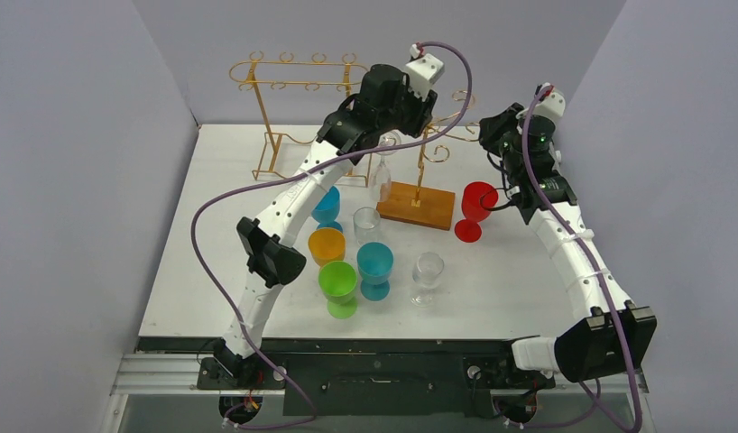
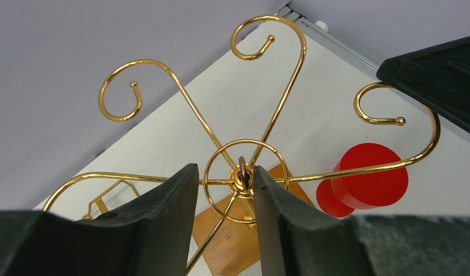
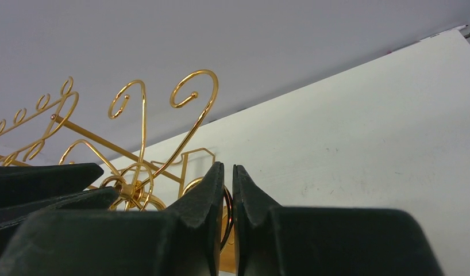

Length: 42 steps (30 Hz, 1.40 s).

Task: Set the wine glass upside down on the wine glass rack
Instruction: Adjust the wine rack at the center of the board.

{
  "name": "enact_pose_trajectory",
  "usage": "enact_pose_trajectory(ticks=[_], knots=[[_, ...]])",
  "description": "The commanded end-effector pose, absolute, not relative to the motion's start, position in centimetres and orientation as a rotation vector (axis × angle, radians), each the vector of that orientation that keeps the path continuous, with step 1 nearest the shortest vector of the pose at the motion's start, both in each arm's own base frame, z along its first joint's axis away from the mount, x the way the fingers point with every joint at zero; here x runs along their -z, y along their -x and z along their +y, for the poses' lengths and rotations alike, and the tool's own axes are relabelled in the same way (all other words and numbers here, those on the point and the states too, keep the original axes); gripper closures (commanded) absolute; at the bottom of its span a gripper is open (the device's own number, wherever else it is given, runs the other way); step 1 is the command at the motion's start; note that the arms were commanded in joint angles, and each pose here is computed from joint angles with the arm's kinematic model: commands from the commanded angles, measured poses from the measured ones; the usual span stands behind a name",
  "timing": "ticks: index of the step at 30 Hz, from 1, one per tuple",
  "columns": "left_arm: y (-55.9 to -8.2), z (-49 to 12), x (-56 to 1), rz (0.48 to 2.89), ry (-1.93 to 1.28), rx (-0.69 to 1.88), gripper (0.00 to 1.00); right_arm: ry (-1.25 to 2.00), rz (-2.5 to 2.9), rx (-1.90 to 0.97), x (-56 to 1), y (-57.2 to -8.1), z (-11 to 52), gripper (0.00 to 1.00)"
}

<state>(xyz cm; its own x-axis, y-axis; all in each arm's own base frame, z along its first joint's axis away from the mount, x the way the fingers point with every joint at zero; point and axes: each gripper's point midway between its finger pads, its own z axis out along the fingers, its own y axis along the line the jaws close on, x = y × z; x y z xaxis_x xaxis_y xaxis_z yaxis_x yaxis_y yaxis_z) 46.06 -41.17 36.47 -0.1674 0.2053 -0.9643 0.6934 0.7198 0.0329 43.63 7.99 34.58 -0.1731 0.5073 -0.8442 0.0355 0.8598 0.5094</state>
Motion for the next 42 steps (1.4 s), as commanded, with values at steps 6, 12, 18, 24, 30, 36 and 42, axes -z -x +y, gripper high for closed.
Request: enact_pose_trajectory(ticks=[6, 12, 18, 24, 30, 36, 42], knots=[[-47.0, -41.4, -39.0, 1.624, -0.699, 0.508, 0.72, -0.389, 1.976, -0.454, -26.6, -40.3, 10.8, 0.97], [-47.4, -41.5, -38.9, 1.613, -0.701, 0.503, 0.81, -0.385, 1.992, -0.470, -25.8, -39.4, 11.4, 0.97], [-47.8, -41.6, -39.3, 1.588, -0.698, 0.503, 0.85, -0.356, 2.004, -0.505, -25.7, -38.7, 13.0, 0.97], [-47.5, -41.9, -38.6, 1.599, -0.726, 0.528, 0.86, -0.352, 2.013, -0.480, -25.1, -38.6, 12.8, 0.97], [-46.8, -41.9, -39.6, 1.578, -0.742, 0.558, 0.83, -0.377, 1.993, -0.430, -25.9, -38.8, 11.6, 0.84], [-46.1, -41.9, -41.5, 1.539, -0.727, 0.606, 0.79, -0.420, 1.934, -0.429, -28.4, -39.1, 9.3, 0.59], [-45.3, -41.7, -43.4, 1.495, -0.723, 0.638, 0.76, -0.377, 1.848, -0.537, -33.1, -39.4, 8.8, 0.46]])
